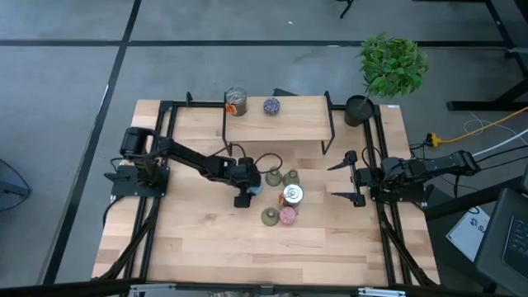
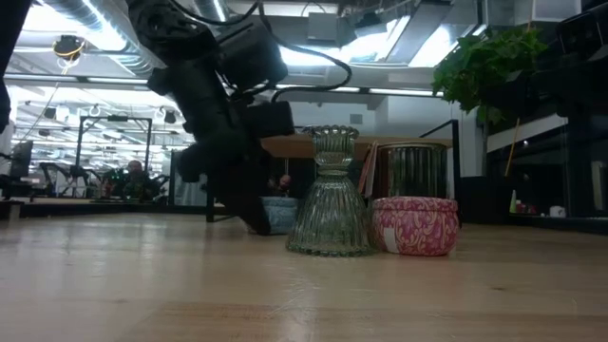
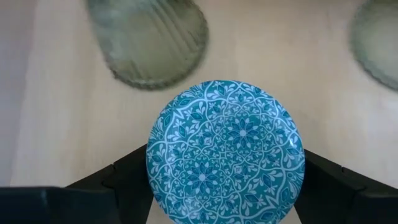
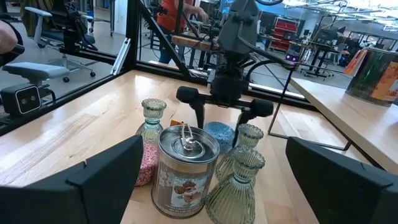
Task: Pick & Place candle stick holders
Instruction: Put the blue scented candle on the shelf aligned with the other scented candle, then put the brown scented candle on the shelf aligned with the other scented candle
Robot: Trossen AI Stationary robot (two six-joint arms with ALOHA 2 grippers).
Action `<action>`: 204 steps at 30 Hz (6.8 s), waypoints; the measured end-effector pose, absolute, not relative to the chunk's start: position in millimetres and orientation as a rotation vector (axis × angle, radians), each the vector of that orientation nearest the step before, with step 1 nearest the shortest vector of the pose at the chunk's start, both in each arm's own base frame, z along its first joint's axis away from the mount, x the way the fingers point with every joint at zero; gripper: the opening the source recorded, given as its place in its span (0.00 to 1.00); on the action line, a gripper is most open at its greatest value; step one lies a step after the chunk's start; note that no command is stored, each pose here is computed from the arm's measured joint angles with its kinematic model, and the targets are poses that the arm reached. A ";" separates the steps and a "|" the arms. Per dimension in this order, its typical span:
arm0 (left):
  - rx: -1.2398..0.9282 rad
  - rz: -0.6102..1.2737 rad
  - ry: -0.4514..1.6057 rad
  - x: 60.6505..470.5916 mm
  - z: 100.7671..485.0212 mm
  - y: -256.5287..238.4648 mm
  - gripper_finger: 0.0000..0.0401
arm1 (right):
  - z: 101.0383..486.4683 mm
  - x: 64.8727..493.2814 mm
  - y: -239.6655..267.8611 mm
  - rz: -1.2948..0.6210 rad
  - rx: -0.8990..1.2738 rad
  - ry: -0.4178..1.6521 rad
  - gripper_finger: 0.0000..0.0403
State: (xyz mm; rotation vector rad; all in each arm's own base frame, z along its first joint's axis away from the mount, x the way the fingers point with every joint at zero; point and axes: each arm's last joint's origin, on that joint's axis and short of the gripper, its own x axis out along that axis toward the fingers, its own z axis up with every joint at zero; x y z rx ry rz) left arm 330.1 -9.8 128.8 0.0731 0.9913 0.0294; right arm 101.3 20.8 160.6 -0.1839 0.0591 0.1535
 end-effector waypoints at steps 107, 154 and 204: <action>0.259 0.534 0.753 378.9 294.9 81.2 0.84 | 160.7 101.3 20.8 0.153 -0.184 0.059 0.99; 0.120 0.331 0.892 365.0 270.6 74.9 0.00 | 160.6 101.3 20.7 0.153 -0.184 0.059 0.99; 0.174 -0.492 0.461 288.8 210.0 -130.8 0.28 | 160.6 101.3 20.8 0.153 -0.184 0.059 0.99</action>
